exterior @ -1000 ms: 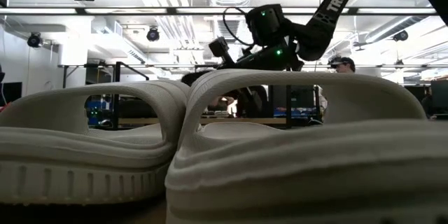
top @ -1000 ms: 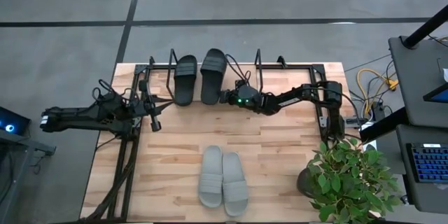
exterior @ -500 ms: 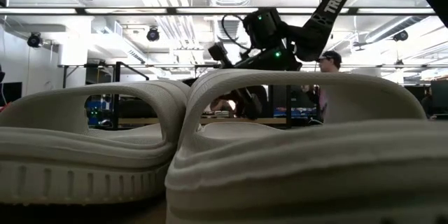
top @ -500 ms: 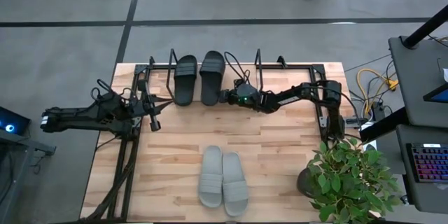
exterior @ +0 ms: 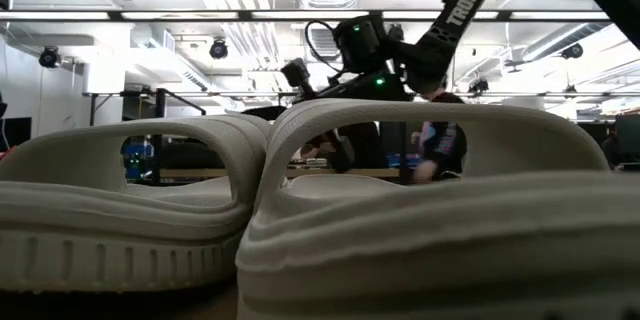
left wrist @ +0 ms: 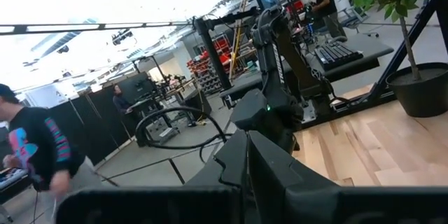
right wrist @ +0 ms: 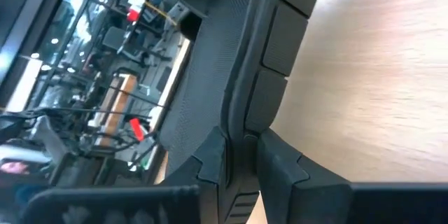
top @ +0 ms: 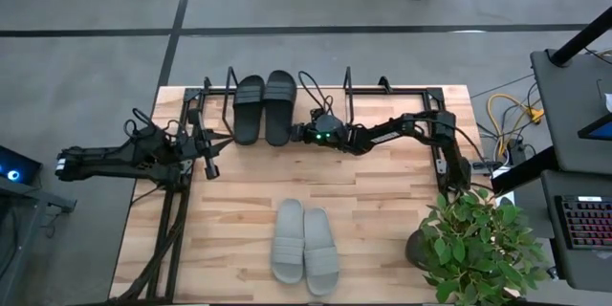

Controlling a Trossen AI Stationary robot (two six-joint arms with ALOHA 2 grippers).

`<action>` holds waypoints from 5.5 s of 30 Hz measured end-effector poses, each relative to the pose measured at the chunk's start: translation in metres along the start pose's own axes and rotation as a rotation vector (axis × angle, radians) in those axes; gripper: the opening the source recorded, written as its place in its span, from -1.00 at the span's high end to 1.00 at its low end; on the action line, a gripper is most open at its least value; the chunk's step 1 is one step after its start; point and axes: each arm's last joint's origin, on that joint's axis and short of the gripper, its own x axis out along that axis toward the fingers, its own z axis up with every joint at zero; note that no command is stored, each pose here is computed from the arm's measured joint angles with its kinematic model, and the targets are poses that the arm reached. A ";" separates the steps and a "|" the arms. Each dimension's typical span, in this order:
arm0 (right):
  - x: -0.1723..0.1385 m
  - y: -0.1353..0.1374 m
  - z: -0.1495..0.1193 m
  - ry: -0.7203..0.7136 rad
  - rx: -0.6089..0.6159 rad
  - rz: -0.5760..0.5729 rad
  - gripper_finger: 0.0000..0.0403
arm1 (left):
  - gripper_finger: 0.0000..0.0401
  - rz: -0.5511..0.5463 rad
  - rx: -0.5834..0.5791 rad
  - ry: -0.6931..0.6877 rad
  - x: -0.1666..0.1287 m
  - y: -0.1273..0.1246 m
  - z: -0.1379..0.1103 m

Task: Pick and place slides into the shelf
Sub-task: Put the black slide on the shelf

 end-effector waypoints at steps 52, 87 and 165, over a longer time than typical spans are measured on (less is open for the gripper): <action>0.001 0.006 -0.005 0.033 -0.103 0.042 0.78 | 0.40 -0.009 0.316 0.250 0.072 -0.039 0.005; -0.021 0.024 0.001 0.004 -0.143 0.105 0.78 | 0.40 0.347 1.069 0.808 0.095 -0.170 -0.045; -0.035 0.052 -0.018 0.035 -0.267 0.223 0.42 | 0.72 0.523 0.993 0.968 0.130 -0.142 -0.070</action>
